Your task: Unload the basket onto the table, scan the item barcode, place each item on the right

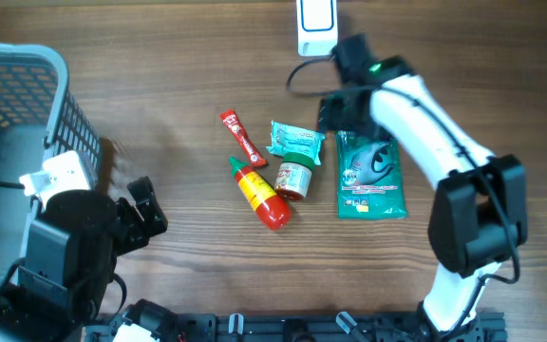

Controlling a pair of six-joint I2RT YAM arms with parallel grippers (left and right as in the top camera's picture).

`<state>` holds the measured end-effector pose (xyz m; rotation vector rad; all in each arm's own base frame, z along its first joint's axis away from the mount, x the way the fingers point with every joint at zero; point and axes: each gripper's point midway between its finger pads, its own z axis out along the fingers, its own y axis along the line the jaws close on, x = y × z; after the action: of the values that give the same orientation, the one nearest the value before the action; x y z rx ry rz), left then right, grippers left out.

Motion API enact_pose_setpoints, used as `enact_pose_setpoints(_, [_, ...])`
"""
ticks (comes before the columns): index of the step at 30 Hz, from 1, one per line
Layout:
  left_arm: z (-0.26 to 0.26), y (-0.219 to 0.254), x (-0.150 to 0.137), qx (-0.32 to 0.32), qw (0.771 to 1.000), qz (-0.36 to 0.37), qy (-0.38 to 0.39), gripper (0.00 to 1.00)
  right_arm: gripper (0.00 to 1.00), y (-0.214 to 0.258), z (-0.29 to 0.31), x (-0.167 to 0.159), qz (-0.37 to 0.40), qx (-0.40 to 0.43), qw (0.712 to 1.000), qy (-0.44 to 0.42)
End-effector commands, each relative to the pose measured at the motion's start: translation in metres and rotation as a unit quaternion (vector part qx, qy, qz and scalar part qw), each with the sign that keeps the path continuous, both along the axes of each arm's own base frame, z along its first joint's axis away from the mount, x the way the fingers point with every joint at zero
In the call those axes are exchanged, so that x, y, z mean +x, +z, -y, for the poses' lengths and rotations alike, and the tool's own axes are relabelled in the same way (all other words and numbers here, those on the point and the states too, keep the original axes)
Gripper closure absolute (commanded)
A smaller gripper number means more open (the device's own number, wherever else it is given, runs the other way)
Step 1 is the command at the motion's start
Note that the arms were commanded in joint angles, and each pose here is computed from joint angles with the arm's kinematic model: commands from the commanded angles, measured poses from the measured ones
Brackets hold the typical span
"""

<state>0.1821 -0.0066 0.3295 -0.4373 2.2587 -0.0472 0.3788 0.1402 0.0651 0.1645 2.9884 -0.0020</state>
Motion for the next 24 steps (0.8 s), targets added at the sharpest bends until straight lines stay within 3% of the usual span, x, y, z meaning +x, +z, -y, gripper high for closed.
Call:
enact_pose_setpoints(1, [-0.001,0.0,0.001,0.001,1.0,0.002,0.006,0.0,0.0,0.001,-0.036,-0.02,-0.021,0.05,0.999,-0.006])
enact_pose_setpoints(5, [-0.001,0.0,0.001,0.001,1.0,0.002,0.006,0.0,0.0,0.028,-0.072,-0.04,-0.074,0.165,0.977,-0.114])
enact_pose_setpoints(9, [-0.001,0.0,0.001,0.001,1.0,0.002,0.006,0.0,0.0,0.042,-0.102,-0.041,-0.099,0.251,0.958,-0.101])
enact_pose_setpoints(14, [-0.001,0.0,0.001,0.001,1.0,0.002,0.006,0.0,0.0,0.03,-0.103,-0.045,-0.097,0.241,0.96,-0.1])
enact_pose_setpoints(18, [-0.001,0.0,0.001,0.001,1.0,0.002,0.006,0.0,0.0,0.004,-0.096,-0.035,-0.046,0.203,0.973,-0.095])
enact_pose_setpoints(20, [-0.001,0.0,0.001,0.001,1.0,0.002,0.006,0.0,0.0,-0.009,-0.078,-0.024,0.004,0.14,0.986,-0.088])
enact_pose_setpoints(24, [-0.001,0.0,0.001,0.001,1.0,0.002,0.006,0.0,0.01,-0.015,-0.078,-0.025,0.014,0.115,0.991,-0.069])
